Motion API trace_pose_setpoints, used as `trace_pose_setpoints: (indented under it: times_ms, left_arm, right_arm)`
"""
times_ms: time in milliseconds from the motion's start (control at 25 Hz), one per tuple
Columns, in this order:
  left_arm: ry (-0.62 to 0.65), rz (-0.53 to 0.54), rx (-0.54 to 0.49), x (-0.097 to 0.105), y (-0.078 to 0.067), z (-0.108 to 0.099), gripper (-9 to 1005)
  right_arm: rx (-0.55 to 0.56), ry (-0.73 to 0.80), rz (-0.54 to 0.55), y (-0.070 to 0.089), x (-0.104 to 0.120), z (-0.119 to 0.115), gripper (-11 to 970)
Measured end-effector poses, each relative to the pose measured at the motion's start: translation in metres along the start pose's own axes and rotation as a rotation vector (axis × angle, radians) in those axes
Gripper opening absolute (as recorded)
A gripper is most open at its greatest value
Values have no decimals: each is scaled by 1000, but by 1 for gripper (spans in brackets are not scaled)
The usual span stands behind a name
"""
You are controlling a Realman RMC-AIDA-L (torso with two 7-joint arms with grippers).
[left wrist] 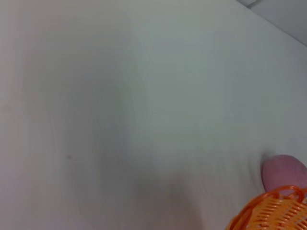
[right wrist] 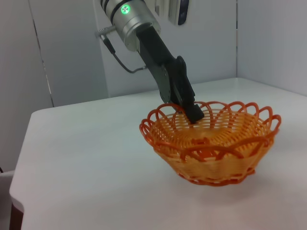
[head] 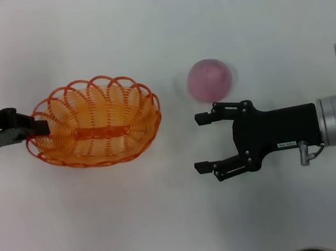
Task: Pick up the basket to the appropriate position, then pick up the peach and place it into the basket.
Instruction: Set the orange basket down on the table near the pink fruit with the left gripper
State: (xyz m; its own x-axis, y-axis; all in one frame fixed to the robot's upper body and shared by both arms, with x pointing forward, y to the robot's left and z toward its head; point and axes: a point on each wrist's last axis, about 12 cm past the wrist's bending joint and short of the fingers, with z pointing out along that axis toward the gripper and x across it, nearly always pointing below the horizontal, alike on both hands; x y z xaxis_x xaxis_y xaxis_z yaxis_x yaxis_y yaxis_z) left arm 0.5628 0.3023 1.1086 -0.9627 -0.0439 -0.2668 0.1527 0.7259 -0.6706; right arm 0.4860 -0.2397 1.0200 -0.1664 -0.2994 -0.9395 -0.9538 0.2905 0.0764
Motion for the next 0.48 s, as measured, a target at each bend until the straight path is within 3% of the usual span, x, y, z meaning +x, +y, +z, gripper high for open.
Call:
trace_pose_setpoints:
  times_ms: [280, 480]
  left_arm:
    - [-48, -18, 27, 11, -2, 11, 74]
    - [-92, -46, 10, 18, 5, 21, 73]
  right_arm:
    - [-2, 4, 2, 1, 1, -1, 952]
    - [-1, 5, 5, 2, 2, -1, 952]
